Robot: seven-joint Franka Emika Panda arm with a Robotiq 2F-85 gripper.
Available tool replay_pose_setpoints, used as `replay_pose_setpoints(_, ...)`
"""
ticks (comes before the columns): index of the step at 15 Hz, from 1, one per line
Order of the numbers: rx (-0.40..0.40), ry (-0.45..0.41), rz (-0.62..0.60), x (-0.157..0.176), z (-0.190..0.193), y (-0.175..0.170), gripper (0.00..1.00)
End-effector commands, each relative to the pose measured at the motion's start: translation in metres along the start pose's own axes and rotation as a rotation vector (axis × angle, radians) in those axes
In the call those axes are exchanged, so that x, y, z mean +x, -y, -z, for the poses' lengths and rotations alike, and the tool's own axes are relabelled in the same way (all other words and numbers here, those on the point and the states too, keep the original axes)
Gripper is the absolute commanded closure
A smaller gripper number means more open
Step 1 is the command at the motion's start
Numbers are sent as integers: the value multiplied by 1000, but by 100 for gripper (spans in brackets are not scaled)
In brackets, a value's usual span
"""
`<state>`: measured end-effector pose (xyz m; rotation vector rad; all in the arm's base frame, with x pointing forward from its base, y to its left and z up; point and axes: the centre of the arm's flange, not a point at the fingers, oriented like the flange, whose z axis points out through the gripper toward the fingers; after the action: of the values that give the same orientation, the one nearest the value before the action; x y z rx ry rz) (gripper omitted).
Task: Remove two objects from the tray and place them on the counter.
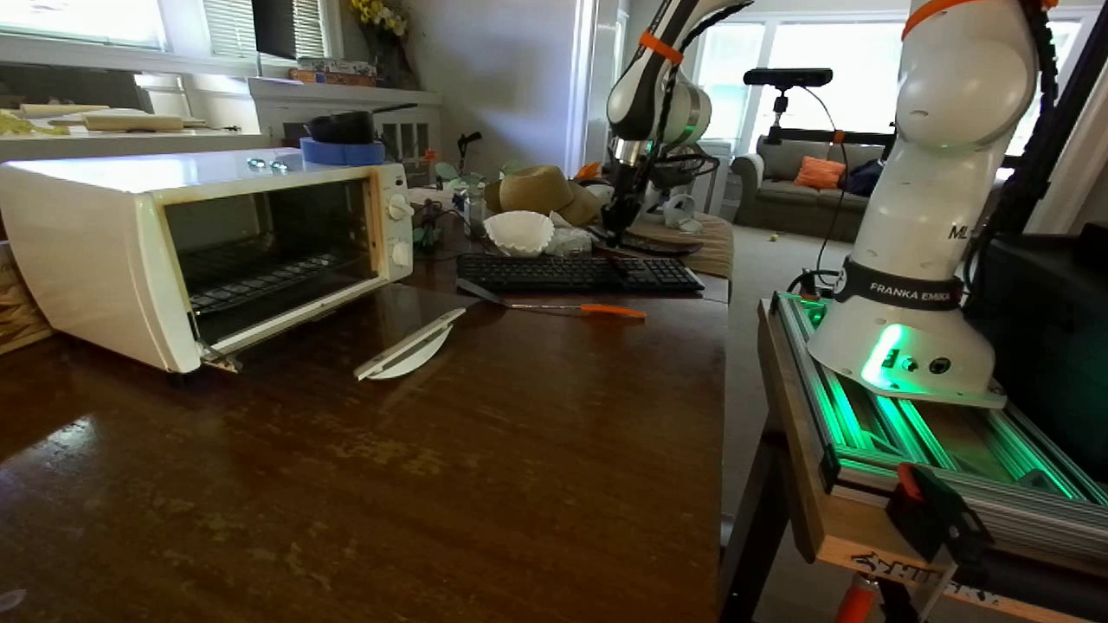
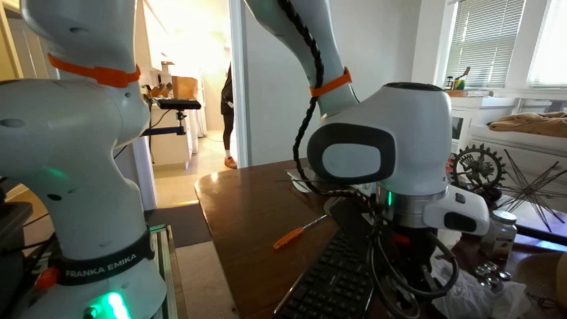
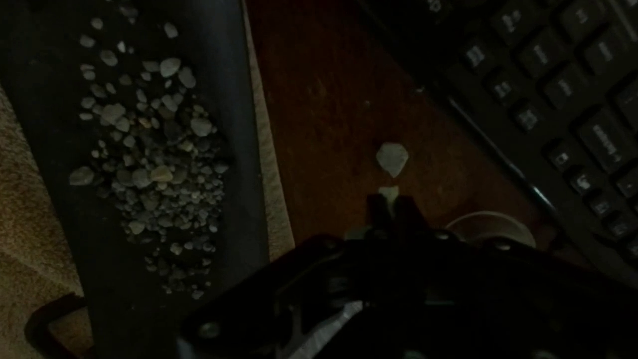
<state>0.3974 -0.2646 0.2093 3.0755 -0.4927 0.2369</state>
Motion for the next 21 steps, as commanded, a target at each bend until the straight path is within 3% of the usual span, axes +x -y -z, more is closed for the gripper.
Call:
replay_pose_setpoints(1,-12,-14,6,-3,-17,-4,98)
replay_pose_setpoints(4,-20,-14,2,-3,-22,-7,98)
replay_pose_setpoints(5,-22,-13,4,-3,-23,-7,77)
replay_pose_setpoints(6,-23,-11,7,-5,-23,-7,65)
replay_pose_setpoints(14,-44,5,-15,-14,8,-16,6)
replay_pose_setpoints(16,-71,19,-40,-18,22,-29,0)
replay_pose_setpoints(21,-144,78,-73,-27,54,-65,0)
